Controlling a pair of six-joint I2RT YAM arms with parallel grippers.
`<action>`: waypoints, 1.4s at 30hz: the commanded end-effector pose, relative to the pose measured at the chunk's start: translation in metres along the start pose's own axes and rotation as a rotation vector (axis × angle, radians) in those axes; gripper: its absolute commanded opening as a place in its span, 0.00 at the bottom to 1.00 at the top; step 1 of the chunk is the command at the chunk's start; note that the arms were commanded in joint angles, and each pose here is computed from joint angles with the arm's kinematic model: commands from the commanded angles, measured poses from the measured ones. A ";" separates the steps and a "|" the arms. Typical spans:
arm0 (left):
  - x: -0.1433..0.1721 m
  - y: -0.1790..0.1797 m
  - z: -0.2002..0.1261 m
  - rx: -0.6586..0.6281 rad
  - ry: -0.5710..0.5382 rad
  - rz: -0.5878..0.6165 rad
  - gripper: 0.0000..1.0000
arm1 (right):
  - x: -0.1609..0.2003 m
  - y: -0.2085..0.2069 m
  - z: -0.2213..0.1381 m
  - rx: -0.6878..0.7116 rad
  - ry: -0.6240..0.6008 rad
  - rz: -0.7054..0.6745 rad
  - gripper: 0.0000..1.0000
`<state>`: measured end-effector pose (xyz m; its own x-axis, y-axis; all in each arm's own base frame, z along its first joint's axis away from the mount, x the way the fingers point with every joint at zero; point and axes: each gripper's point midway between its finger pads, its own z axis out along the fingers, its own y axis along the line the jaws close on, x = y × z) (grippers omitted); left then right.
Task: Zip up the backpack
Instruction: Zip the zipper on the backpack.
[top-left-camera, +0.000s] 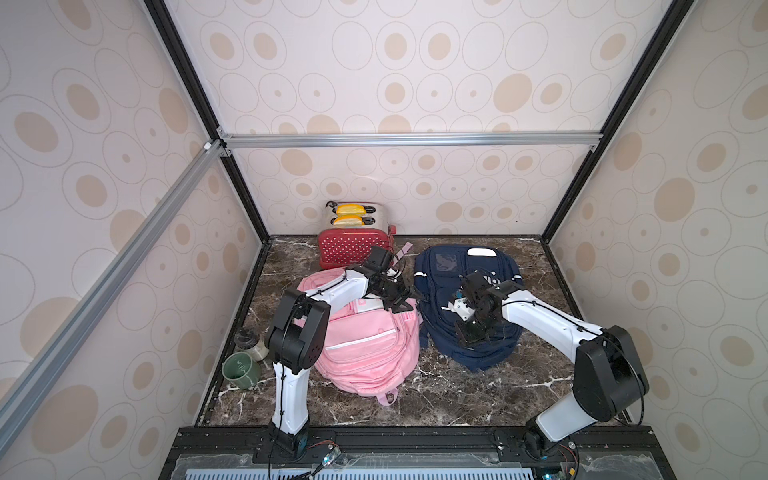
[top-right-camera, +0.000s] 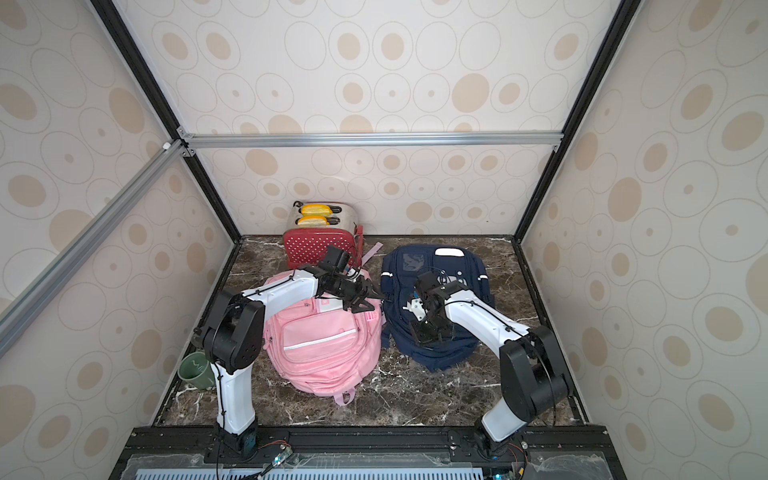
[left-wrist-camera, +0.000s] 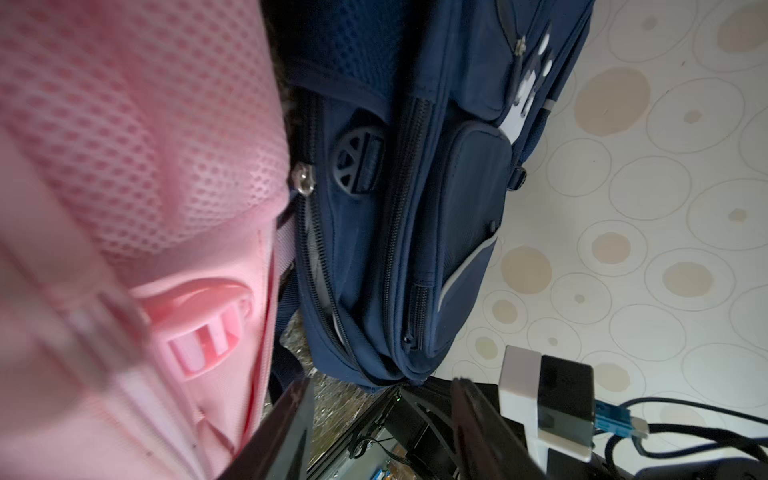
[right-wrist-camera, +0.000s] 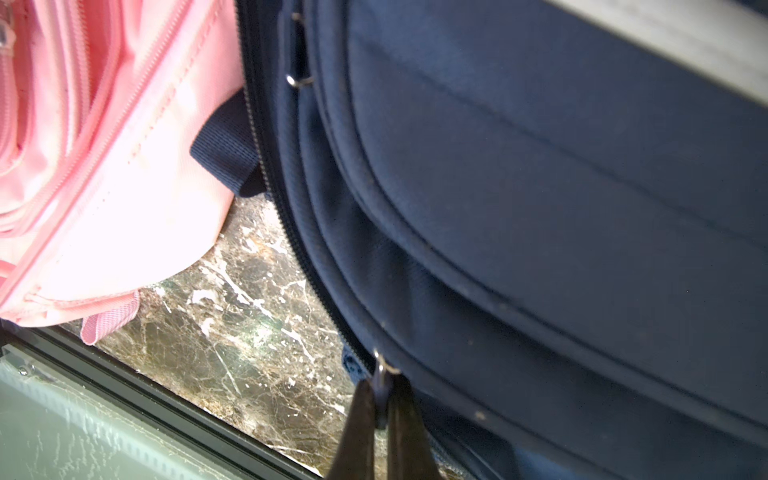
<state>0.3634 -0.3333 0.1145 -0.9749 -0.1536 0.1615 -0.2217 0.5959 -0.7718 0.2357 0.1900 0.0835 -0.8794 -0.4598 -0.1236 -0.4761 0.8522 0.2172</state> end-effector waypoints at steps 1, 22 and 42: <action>0.009 -0.023 0.003 0.052 0.006 -0.012 0.55 | 0.000 0.007 -0.002 -0.016 -0.021 -0.049 0.00; 0.032 -0.022 0.043 0.031 0.103 -0.062 0.43 | -0.030 0.023 -0.031 -0.017 -0.112 -0.122 0.00; 0.013 -0.006 0.044 0.009 0.100 -0.068 0.00 | 0.022 -0.011 -0.008 0.137 0.041 -0.185 0.00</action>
<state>0.3358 -0.3820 0.0908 -0.9421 -0.0994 0.3204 -0.3163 0.5808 -0.7501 0.2355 0.1914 0.0867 -0.8020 -0.5752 -0.1613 -0.5950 0.7932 0.1295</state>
